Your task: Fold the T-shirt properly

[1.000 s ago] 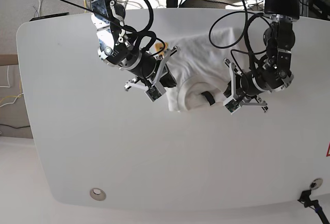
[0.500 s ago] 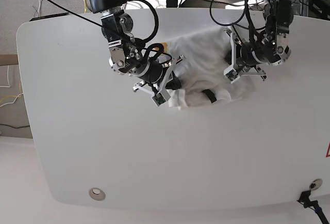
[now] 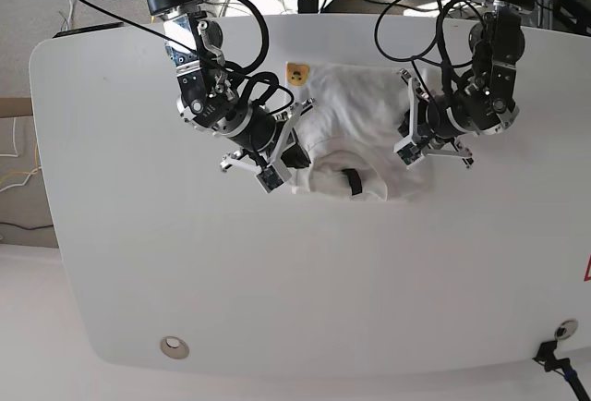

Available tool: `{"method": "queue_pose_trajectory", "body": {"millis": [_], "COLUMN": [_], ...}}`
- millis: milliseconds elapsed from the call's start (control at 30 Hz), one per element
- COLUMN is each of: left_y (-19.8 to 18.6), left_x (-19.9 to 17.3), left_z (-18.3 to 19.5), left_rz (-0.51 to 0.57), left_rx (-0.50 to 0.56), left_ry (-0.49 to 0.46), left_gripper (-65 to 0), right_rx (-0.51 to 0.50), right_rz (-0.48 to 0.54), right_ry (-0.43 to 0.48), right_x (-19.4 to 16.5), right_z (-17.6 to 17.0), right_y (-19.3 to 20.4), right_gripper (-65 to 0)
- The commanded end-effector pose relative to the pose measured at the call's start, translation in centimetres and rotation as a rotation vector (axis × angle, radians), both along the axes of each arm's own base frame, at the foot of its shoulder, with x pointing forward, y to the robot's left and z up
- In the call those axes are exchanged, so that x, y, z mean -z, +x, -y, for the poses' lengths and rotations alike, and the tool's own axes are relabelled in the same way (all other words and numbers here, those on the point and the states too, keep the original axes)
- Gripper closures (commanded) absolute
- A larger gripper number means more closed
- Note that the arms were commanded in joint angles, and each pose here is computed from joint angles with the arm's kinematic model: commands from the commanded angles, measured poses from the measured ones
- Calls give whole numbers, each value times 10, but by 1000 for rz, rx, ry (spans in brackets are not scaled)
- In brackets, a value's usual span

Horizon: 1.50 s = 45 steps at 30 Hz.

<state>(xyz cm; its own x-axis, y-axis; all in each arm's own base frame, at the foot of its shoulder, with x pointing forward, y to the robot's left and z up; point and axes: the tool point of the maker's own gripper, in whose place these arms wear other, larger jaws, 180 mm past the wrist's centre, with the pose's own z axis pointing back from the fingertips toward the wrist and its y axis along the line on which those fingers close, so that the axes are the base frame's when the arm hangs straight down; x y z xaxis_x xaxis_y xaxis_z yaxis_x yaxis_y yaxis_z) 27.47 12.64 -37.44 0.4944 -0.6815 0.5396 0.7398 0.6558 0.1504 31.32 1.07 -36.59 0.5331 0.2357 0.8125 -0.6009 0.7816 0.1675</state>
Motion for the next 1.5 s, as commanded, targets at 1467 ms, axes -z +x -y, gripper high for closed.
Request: {"method": "queue_pose_trajectory", "body": {"millis": [1467], "left_y": [-342], "left_x": [88], "left_z": [-94], "left_rz": [-369], "left_rx": [-805], "left_ry": [-186], "left_gripper": [0], "right_rx": [453], "right_rz": [-479], "right_ry": [-210], "right_x": [87], "right_z": [164], "right_y": [-367], "right_gripper": [0]}}
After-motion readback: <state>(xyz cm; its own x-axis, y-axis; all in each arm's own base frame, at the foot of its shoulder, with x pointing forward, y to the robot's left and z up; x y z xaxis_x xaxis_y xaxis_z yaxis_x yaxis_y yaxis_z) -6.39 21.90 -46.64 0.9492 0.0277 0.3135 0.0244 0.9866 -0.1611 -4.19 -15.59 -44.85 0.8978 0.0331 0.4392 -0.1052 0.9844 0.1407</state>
